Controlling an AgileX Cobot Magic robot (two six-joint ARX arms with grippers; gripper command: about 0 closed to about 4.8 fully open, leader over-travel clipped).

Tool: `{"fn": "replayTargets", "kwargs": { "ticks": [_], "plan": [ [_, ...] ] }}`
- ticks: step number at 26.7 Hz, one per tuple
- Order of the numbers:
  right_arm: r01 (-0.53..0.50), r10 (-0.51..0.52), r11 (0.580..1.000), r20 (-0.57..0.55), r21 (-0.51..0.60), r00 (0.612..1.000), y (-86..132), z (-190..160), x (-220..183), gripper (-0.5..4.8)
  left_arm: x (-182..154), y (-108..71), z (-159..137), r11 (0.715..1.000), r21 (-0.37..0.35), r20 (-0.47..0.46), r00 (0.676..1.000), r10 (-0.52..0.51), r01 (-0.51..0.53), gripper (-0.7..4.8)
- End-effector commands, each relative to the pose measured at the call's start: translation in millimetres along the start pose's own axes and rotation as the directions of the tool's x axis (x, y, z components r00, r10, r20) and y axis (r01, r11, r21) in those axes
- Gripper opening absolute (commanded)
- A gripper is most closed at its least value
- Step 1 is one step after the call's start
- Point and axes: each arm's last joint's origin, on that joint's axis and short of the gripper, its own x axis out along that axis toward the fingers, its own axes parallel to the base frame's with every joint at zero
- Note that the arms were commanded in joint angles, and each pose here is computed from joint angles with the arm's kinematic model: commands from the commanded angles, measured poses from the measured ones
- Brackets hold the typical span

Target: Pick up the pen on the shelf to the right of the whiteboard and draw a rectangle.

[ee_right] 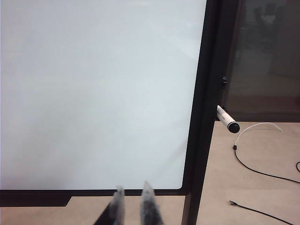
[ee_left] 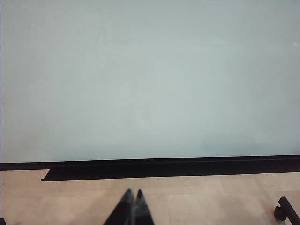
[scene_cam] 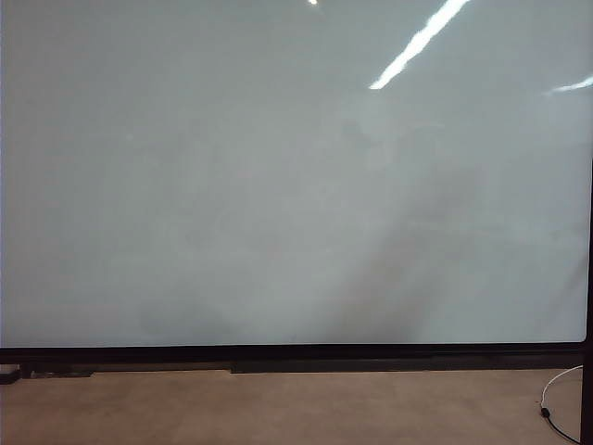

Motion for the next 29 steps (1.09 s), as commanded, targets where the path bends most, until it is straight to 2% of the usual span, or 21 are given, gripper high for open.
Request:
{"fn": "replayTargets", "kwargs": {
  "ticks": [1, 12, 15, 16, 18, 22, 26, 29],
  "plan": [
    [-0.004, 0.004, 1.0, 0.015, 0.003, 1.0, 0.2, -0.4, 0.2, 0.53, -0.1, 0.0, 1.5, 1.0, 0.001, 0.011, 1.0, 0.001, -0.001, -0.04],
    [-0.008, 0.008, 1.0, 0.016, 0.005, 1.0, 0.3, -0.3, 0.2, 0.53, -0.1, 0.0, 1.5, 1.0, 0.001, 0.011, 1.0, 0.0, 0.0, -0.04],
    [-0.101, 0.1, 0.994, 0.023, 0.033, 0.995, 3.0, 1.0, -0.1, 0.53, -0.1, 0.0, 1.5, 1.0, 0.001, 0.011, 1.0, 0.001, -0.001, -0.04],
    [-0.188, 0.187, 0.981, 0.03, 0.046, 0.982, 5.9, 3.7, -0.8, 0.52, -0.1, 0.0, 1.5, 1.0, 0.001, 0.011, 1.0, 0.0, 0.0, -0.04],
    [-0.226, 0.225, 0.972, 0.025, 0.06, 0.974, 7.6, 9.1, -2.2, 0.52, -0.1, 0.0, 1.5, 1.0, 0.001, 0.011, 1.0, 0.001, -0.001, -0.04],
    [-0.176, 0.173, 0.982, 0.052, 0.074, 0.984, 6.7, 36.3, -6.9, 0.47, -0.1, 0.0, 1.5, 1.0, 0.001, 0.011, 1.0, 0.0, 0.0, -0.04],
    [-0.095, 0.087, 0.994, 0.117, 0.062, 0.989, 1.8, 83.5, -8.9, 0.45, -0.1, 0.0, 1.5, 1.0, 0.001, 0.011, 1.0, 0.0, 0.0, -0.04],
    [-0.11, 0.106, 0.994, 0.123, 0.026, 0.987, -1.6, 100.6, -0.8, 0.99, -0.1, 0.0, 1.5, 1.0, 0.001, 0.011, 1.0, 0.0, 0.0, -0.04]
  ]
}}
